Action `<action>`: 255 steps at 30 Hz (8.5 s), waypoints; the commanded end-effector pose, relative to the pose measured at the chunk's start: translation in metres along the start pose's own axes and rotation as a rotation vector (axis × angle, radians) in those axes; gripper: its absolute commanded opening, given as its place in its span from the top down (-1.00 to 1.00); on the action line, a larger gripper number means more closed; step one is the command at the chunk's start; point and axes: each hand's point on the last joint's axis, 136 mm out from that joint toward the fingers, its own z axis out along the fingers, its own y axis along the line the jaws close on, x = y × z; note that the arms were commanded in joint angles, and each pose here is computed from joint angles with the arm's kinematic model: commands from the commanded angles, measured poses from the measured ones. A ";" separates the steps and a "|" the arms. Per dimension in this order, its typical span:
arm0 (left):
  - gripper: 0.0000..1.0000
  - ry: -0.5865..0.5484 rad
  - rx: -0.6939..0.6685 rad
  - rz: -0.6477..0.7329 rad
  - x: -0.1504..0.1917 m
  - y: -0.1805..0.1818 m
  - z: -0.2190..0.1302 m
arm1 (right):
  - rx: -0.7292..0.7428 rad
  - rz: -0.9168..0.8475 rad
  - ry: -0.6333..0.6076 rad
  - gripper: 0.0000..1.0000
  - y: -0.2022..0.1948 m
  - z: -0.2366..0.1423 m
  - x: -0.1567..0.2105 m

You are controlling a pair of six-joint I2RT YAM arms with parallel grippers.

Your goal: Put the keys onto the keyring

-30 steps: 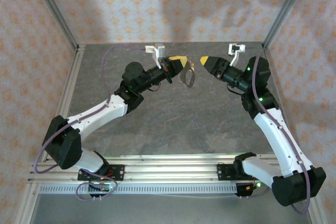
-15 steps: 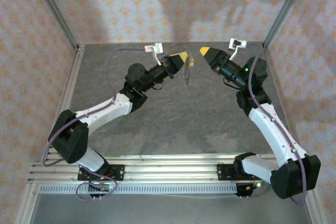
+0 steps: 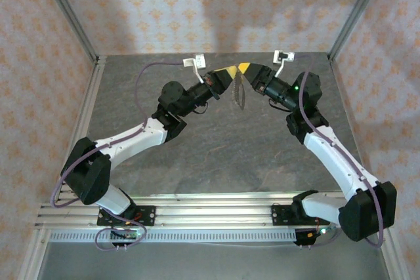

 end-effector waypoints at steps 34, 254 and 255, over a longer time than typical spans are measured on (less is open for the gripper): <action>1.00 -0.017 -0.013 0.014 -0.005 -0.004 0.008 | -0.066 -0.027 -0.015 1.00 0.016 -0.001 -0.001; 1.00 0.271 -0.066 -0.074 0.079 0.058 -0.015 | 0.515 -0.067 0.056 0.77 -0.132 -0.041 0.074; 1.00 0.273 -0.069 -0.075 0.079 0.058 -0.016 | 0.508 -0.063 0.050 0.81 -0.131 -0.038 0.072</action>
